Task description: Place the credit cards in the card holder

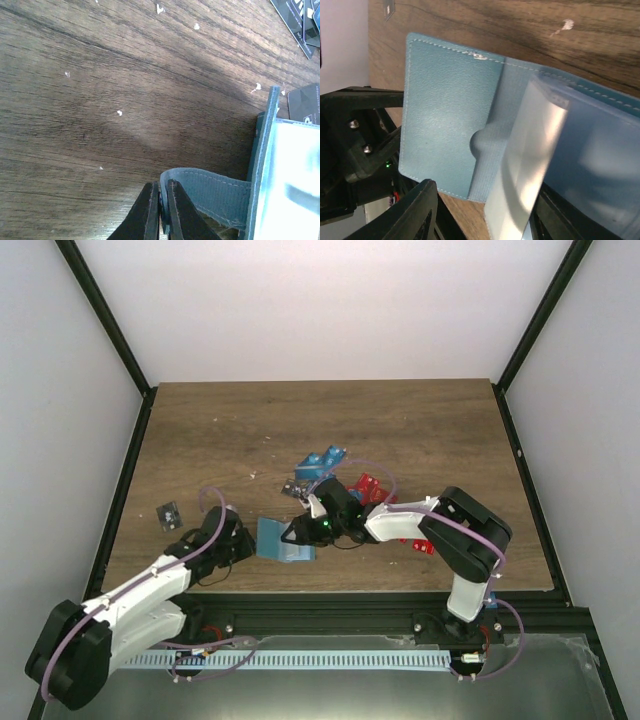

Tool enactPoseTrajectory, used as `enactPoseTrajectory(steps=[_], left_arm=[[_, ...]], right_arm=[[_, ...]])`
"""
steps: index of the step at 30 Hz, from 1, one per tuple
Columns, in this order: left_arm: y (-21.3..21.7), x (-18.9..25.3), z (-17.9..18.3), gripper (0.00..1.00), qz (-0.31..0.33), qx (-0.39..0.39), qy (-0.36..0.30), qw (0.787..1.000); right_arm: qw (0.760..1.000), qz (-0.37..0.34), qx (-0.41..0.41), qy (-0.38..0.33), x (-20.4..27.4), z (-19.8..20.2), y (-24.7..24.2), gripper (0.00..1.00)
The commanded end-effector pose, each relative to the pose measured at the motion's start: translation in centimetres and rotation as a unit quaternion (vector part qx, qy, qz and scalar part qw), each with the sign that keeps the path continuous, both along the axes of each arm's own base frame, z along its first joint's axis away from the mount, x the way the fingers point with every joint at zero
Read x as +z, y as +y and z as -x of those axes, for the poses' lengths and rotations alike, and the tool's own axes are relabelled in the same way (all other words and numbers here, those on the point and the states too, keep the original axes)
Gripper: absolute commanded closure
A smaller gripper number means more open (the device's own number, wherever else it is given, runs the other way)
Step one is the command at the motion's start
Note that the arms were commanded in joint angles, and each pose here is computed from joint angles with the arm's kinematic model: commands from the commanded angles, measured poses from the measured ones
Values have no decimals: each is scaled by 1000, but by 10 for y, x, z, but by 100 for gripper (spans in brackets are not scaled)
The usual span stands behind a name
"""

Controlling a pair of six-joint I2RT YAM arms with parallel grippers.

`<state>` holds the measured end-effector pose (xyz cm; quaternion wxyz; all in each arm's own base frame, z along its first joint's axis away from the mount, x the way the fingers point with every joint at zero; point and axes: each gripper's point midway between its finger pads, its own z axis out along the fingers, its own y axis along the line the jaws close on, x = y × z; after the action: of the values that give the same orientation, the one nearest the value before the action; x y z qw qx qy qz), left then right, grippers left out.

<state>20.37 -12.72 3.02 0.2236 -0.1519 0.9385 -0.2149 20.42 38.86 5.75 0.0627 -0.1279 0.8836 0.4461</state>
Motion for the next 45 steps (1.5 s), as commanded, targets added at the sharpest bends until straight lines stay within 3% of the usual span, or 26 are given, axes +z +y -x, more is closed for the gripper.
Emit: enactPoseTrajectory(steps=[1,18,27,29,33,39,42,45], left_arm=[[-4,-2,-2,96,1,-12,-7,1000],[-11,-15,3,96,13,-27,9,1000],[-12,-24,9,96,11,-37,28,999],[-11,-20,8,92,7,-37,24,999],[-3,-11,8,73,-14,-30,22,999],[0,23,1,47,-5,-9,-9,1000],[-2,43,-7,45,1,-1,-35,999],[-8,65,-18,49,14,-8,-76,997]], right_arm=[[999,-39,24,-12,24,5,12,49],[995,-73,72,1,14,9,43,48],[995,-58,78,20,-15,14,41,63],[996,-45,76,23,-24,14,39,60],[997,-22,73,28,-38,14,34,50],[997,12,71,41,-60,18,24,48],[996,21,71,45,-66,21,19,47],[996,21,75,44,-66,23,18,46]])
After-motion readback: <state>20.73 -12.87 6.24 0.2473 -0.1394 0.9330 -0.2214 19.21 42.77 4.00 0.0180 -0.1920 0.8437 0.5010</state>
